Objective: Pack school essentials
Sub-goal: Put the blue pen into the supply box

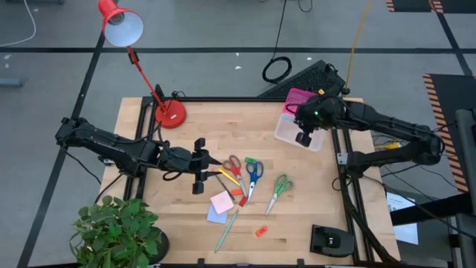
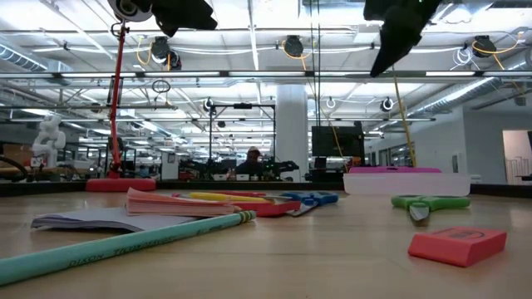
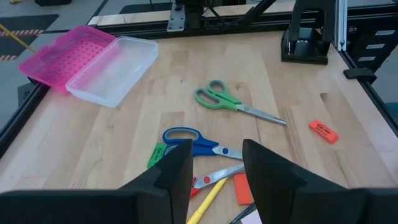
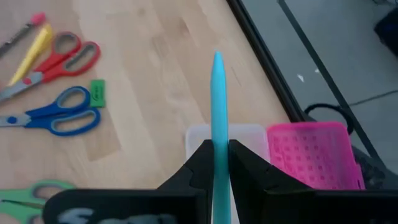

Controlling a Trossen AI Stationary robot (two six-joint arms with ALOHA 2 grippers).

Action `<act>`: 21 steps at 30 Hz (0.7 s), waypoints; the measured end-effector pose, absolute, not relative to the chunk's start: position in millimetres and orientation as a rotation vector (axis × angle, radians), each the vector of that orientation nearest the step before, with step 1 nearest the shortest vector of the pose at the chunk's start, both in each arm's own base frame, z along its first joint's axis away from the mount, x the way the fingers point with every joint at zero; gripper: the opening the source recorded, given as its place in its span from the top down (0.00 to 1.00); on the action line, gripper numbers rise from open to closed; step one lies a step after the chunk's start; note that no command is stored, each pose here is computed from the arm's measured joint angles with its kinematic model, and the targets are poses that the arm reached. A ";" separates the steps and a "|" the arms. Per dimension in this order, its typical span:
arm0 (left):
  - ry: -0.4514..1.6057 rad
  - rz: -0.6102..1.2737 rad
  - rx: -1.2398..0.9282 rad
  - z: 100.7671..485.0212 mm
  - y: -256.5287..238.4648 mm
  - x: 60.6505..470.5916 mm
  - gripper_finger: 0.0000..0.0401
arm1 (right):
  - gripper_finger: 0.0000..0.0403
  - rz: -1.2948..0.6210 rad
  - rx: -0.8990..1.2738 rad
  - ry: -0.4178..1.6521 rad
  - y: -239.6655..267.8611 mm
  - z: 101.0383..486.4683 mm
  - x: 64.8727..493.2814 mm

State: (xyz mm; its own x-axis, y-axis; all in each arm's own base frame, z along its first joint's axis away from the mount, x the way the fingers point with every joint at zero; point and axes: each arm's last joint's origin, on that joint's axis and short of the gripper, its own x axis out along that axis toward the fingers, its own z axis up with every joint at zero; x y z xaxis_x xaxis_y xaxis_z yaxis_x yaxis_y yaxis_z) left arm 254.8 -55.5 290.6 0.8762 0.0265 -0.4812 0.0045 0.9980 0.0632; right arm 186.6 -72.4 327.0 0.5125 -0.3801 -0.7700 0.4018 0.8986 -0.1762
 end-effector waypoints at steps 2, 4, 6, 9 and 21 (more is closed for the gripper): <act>0.503 0.011 0.063 290.6 -55.5 254.8 0.64 | 0.93 -0.474 0.032 0.928 -75.4 323.1 185.7; 0.503 0.012 0.063 290.6 -55.5 254.8 0.64 | 0.93 -0.483 0.032 0.942 -78.5 317.6 184.8; 0.503 0.012 0.063 290.6 -55.5 254.8 0.64 | 0.93 -0.495 0.035 0.953 -82.1 309.7 184.2; 0.503 0.011 0.063 290.6 -55.5 254.8 0.64 | 0.93 -0.513 0.040 0.967 -87.5 297.0 183.3; 0.503 0.012 0.063 290.6 -55.5 254.8 0.64 | 0.93 -0.496 0.071 0.983 -112.2 241.0 171.2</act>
State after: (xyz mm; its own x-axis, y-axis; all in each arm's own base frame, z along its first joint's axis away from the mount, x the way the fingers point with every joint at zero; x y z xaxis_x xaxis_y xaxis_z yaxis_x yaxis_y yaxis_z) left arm 254.8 -55.5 290.6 0.8762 0.0266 -0.4812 0.0044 0.9980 0.0630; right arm 171.2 -112.2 241.0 0.4527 -0.3701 -0.8112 0.4329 0.8866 -0.1629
